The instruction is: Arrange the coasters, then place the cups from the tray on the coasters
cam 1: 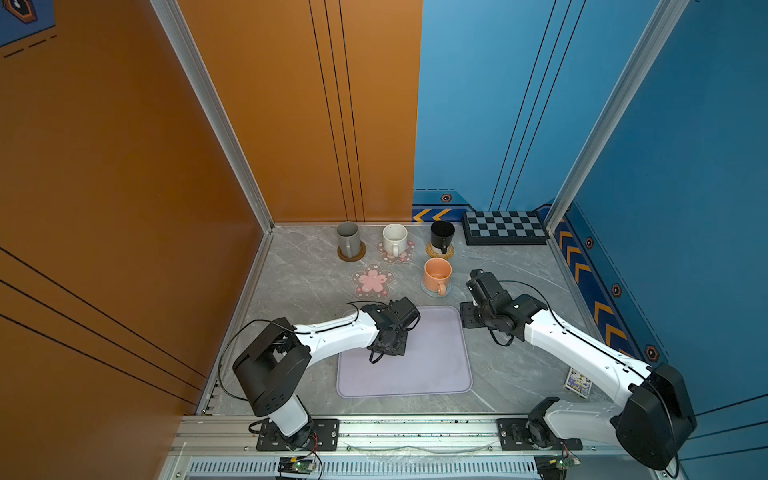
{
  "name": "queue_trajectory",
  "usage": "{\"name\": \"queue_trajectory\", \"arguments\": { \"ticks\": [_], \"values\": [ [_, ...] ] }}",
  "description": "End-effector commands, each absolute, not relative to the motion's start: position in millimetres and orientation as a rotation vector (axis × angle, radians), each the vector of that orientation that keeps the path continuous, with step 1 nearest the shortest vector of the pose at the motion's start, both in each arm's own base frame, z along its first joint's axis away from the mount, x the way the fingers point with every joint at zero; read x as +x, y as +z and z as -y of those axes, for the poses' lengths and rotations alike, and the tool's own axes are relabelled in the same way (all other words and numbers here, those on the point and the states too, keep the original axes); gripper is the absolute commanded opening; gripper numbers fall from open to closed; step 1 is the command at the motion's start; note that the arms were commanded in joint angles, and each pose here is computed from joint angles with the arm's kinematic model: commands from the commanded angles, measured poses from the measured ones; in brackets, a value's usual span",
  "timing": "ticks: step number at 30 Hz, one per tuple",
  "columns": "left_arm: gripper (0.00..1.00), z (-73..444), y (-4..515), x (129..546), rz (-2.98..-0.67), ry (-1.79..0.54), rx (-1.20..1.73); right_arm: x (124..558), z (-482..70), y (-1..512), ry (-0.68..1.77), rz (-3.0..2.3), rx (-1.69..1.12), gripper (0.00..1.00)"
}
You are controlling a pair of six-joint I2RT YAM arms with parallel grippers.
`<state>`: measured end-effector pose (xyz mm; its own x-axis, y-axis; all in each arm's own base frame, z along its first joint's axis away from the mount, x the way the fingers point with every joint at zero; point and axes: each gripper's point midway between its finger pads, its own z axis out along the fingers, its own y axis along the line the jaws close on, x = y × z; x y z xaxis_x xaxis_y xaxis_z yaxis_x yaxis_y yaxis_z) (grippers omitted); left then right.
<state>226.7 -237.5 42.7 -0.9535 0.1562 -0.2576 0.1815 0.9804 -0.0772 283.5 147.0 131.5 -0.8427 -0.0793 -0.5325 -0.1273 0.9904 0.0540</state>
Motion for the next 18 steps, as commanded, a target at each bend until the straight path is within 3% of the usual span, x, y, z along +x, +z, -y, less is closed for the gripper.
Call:
{"name": "queue_trajectory", "arguments": {
  "ticks": [1, 18],
  "values": [
    [0.00, 235.4, 55.4, 231.9, -2.822, -0.142, 0.267, 280.7, -139.7, 132.9, 0.095, -2.567, -0.131, 0.63],
    [0.00, 238.0, 41.0, 222.6, -2.875, -0.126, 0.343, 280.7, -140.3, 133.7, 0.101, -2.566, -0.128, 0.63]
  ]
}}
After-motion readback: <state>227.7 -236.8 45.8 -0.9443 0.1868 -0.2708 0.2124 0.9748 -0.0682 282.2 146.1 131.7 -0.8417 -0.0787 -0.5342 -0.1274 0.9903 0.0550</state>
